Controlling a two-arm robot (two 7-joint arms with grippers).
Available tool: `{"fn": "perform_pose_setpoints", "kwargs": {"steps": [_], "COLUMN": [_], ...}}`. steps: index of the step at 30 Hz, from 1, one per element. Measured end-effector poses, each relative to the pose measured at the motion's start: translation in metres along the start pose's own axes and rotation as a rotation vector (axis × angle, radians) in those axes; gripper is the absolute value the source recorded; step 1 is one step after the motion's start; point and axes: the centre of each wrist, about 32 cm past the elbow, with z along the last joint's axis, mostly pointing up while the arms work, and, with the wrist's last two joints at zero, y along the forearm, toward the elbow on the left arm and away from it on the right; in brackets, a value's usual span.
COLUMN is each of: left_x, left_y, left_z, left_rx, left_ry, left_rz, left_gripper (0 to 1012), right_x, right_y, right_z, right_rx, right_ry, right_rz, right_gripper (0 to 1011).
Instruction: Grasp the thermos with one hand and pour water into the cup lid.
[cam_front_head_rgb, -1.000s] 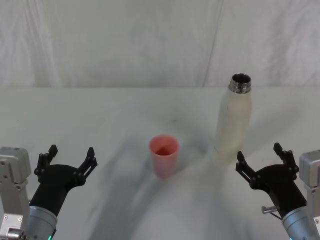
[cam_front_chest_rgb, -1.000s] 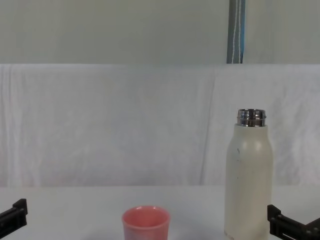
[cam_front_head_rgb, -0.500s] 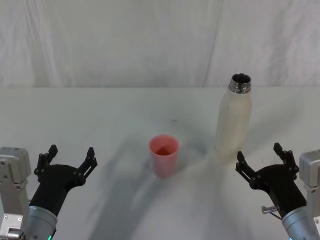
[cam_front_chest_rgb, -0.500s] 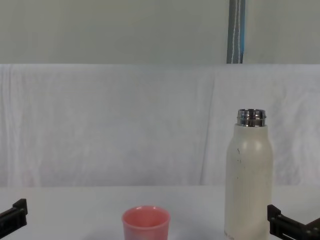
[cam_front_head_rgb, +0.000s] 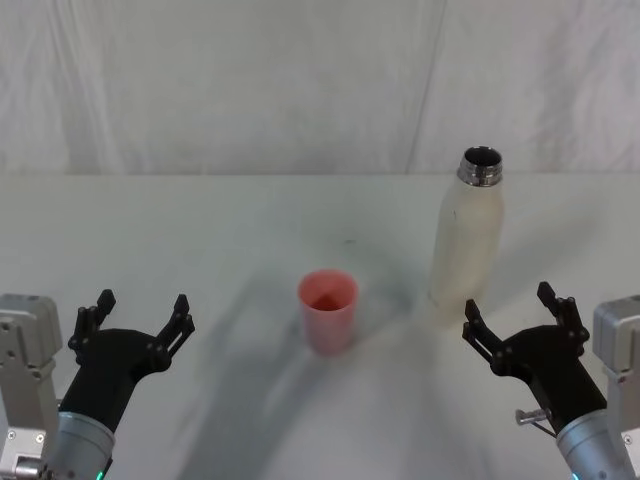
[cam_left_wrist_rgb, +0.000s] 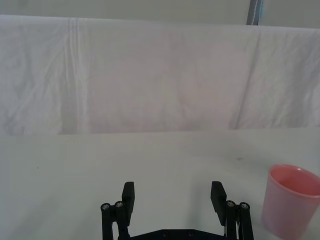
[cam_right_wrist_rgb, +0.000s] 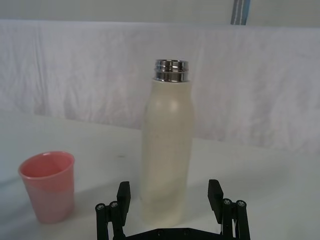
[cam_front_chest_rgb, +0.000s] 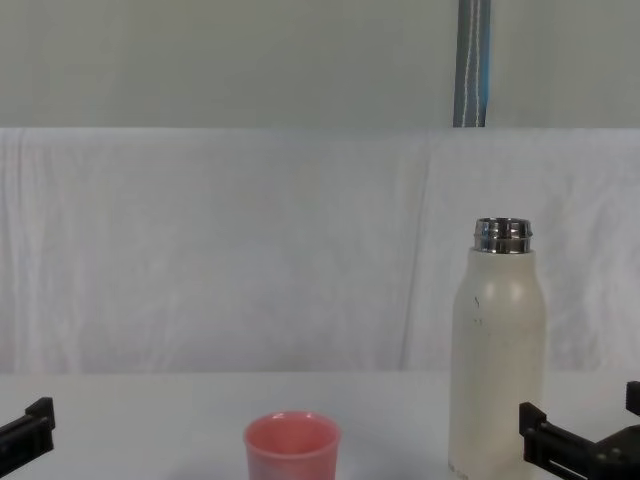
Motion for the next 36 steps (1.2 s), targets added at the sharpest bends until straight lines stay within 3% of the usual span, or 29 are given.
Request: {"fn": "perform_pose_setpoints", "kwargs": {"steps": [10,36], "left_x": [0.0000,0.0000], "left_y": [0.000,0.000], "left_z": [0.000,0.000], "left_rx": [0.000,0.000], "left_ry": [0.000,0.000], "left_rz": [0.000,0.000], "left_gripper": [1001,1001], "right_x": [0.0029,0.0224], "right_y": [0.007,0.036], "right_z": [0.002,0.010], "right_rx": [0.007,0.031], "right_ry": [0.010,0.010], "right_rz": [0.029,0.103], "right_gripper": [1001,1001]}}
